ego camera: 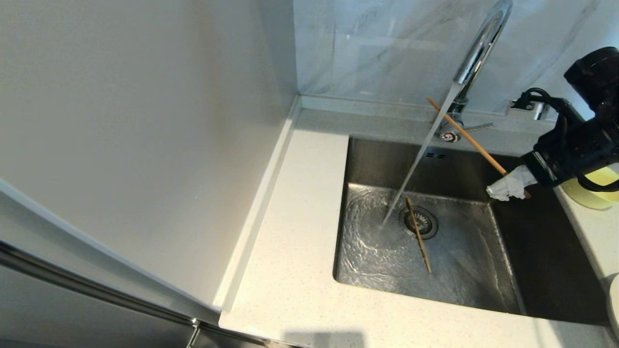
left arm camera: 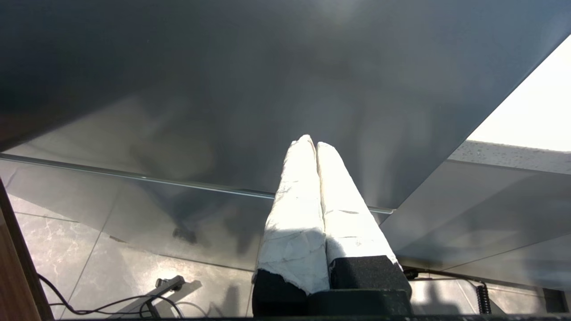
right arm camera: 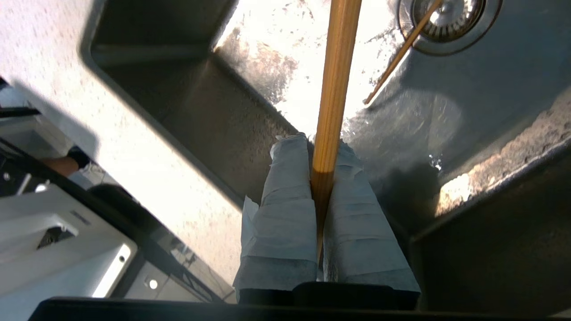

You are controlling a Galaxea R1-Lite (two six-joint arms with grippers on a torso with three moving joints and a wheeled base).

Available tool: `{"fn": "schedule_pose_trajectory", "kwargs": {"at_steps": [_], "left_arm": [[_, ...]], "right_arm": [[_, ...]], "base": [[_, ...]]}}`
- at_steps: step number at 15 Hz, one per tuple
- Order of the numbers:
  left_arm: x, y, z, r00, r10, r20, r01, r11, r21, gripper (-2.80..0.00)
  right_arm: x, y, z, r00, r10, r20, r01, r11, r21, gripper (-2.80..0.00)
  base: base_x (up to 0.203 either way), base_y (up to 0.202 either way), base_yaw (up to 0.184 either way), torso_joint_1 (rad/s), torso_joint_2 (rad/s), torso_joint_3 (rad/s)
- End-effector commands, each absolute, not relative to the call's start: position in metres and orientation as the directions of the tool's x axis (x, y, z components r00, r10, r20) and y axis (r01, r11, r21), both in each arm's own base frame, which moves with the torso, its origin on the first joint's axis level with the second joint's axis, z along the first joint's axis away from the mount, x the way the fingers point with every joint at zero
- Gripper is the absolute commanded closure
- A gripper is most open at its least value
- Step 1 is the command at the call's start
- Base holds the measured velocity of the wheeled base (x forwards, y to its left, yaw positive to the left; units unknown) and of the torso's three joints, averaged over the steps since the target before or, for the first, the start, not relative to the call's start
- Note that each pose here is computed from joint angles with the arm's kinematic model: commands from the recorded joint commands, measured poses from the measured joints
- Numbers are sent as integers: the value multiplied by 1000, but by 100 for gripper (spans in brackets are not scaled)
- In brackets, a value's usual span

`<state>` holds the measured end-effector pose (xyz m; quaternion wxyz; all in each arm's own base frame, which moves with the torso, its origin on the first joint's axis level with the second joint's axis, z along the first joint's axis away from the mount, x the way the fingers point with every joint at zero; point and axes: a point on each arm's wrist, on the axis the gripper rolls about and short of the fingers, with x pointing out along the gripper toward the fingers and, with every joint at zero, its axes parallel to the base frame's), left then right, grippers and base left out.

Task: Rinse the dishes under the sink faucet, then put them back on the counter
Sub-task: Rinse the chopsticks

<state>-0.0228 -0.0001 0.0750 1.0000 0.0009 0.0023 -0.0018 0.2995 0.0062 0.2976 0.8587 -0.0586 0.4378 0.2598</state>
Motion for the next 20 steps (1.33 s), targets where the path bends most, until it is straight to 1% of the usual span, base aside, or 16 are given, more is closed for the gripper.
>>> {"fn": "schedule_pose_trajectory", "kwargs": {"at_steps": [1,10,12,17,20], "left_arm": [[-23,0,75,1000,-5,-5,5,1000,2,0],[-23,0,75,1000,-5,-5,5,1000,2,0],[-23,0,75,1000,-4,-5,4,1000,2,0],[-23,0,75,1000,-5,-5,5,1000,2,0],[-23,0,75,1000,-4,-5,4,1000,2,0]], "right_arm": [[304,11,295,479,403,-780,-501,855,134,0],[298,29,301,471,433,-769,-538,831,139,0],[303,30,297,465,420,-779,-531,837,134,0],[318,30,288,484,405,-776,-522,845,115,0],[320,30,288,491,402,-772,-495,859,133,0]], "base": [[0,0,0,0,0,0],[0,0,0,0,0,0],[0,0,0,0,0,0],[0,0,0,0,0,0],[0,0,0,0,0,0]]}}
